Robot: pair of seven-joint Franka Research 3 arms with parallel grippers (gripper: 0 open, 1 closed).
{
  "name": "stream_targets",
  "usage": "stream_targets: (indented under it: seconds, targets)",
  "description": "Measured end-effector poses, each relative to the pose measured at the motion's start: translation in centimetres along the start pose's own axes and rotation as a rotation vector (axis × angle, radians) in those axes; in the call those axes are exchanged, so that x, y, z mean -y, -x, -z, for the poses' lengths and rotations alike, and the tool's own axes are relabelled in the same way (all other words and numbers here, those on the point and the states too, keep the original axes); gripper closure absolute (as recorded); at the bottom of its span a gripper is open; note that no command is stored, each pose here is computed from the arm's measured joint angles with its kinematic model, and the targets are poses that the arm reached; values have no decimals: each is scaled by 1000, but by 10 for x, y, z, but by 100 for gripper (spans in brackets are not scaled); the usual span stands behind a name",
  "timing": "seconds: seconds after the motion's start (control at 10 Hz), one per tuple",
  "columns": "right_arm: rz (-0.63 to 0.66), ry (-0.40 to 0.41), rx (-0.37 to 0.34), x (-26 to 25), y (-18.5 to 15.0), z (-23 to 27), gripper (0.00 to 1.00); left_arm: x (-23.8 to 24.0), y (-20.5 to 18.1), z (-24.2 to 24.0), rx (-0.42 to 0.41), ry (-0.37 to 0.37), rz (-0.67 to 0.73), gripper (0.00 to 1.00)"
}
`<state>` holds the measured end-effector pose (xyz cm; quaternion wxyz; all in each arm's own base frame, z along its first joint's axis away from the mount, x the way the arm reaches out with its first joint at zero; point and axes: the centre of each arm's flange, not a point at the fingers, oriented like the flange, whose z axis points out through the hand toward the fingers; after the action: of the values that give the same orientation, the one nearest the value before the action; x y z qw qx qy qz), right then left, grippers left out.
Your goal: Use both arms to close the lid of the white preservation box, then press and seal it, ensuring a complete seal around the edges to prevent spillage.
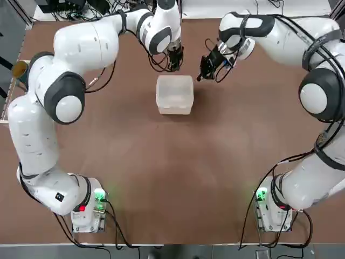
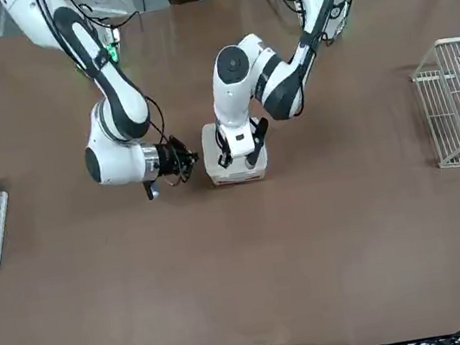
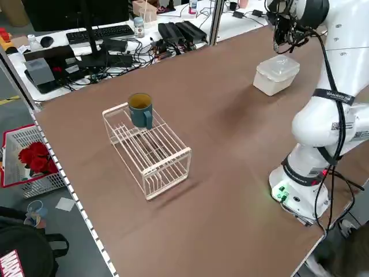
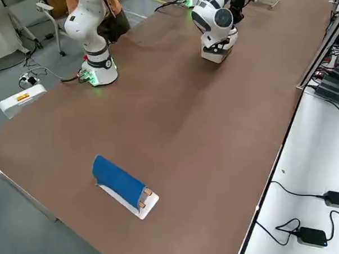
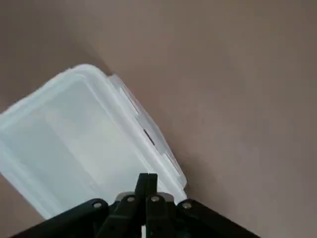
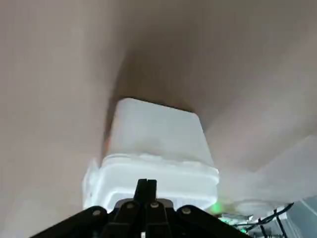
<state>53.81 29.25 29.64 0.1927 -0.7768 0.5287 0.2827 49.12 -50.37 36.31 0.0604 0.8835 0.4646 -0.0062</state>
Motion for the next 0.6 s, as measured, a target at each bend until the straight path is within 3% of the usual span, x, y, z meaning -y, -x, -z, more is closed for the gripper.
stream_targets:
  seconds: [0.2, 0.4, 0.6]
  targets:
    - [74, -12, -36, 30, 28, 33, 99, 13, -11, -5, -21, -49, -8, 99]
    - [119, 9, -21, 69, 54, 53, 99, 28, -34, -10, -15, -84, -14, 99]
    - [140, 9, -26, 105, 48, 39, 99, 41, -54, -9, 27, -110, -29, 99]
